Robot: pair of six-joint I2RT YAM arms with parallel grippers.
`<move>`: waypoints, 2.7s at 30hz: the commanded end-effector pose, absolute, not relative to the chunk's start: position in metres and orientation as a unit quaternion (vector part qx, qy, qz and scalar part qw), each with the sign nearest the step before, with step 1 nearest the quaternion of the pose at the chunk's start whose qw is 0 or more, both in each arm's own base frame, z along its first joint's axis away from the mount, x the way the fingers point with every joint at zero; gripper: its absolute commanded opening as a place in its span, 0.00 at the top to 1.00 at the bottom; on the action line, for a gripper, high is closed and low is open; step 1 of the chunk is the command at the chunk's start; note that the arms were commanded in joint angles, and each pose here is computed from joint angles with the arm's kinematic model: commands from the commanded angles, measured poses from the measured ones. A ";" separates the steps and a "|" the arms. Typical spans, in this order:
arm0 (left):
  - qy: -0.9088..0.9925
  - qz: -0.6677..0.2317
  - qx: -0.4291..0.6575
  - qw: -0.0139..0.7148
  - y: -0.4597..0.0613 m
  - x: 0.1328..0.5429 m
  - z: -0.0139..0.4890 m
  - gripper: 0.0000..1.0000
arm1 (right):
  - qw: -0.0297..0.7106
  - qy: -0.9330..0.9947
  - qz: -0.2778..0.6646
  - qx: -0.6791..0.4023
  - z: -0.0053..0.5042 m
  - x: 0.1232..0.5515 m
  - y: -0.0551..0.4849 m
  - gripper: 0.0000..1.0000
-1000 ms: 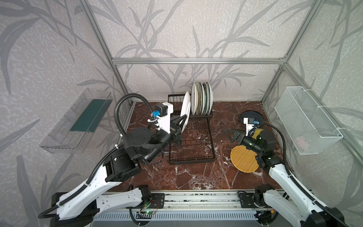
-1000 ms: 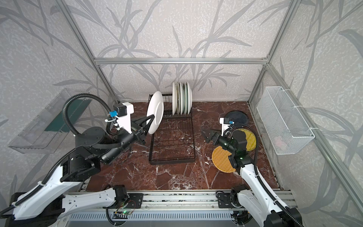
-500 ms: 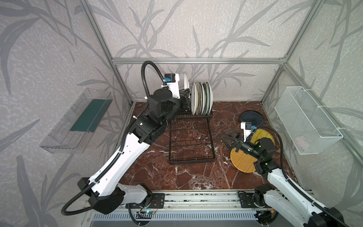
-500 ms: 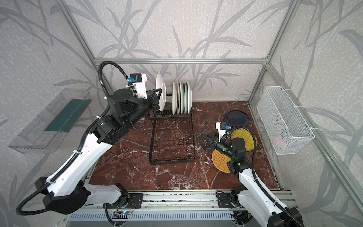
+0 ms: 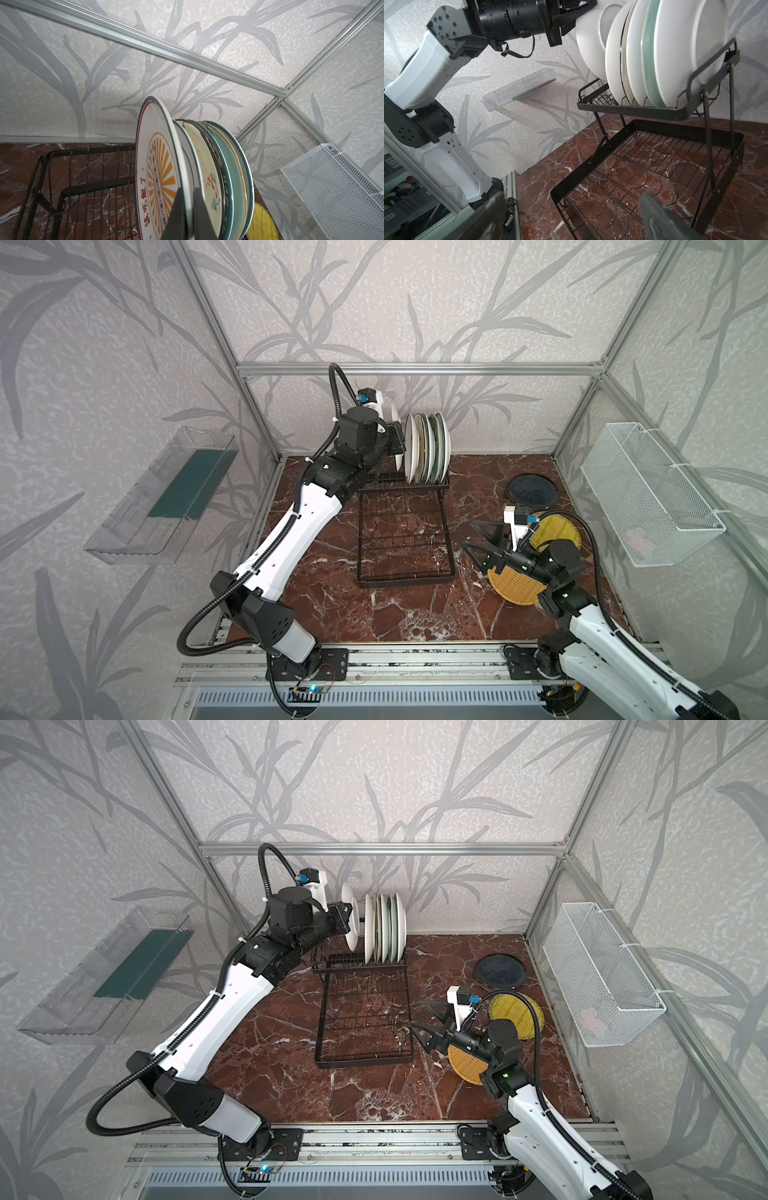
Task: Load plates into a dish rack
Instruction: Place the plate on the dish rack.
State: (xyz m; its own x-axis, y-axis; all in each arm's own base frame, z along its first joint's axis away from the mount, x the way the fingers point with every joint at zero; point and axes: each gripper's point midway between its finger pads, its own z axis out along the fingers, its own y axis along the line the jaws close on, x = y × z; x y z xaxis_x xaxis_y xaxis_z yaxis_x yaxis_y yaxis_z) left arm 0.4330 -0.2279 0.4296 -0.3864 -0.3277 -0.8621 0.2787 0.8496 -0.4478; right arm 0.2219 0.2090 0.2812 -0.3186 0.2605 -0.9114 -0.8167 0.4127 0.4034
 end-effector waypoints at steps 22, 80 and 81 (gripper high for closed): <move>0.794 -0.265 -0.024 0.546 -0.233 0.462 0.406 1.00 | 0.548 0.644 0.485 -0.223 0.281 0.224 0.211 0.01; 0.781 -0.255 -0.024 0.569 -0.218 0.448 0.426 0.71 | 0.545 0.653 0.478 -0.220 0.279 0.227 0.211 0.01; 0.779 -0.257 -0.025 0.572 -0.216 0.446 0.430 0.70 | 0.545 0.652 0.478 -0.221 0.279 0.226 0.211 0.01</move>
State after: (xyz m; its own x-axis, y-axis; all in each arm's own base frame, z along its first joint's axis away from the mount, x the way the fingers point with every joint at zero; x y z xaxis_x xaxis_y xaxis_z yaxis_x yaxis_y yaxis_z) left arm 0.4575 -0.2317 0.3848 -0.4276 -0.2866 -0.8573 0.2432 0.8769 -0.4145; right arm 0.2276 0.2102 0.2637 -0.3500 0.2248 -0.9094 -0.7895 0.4516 0.4155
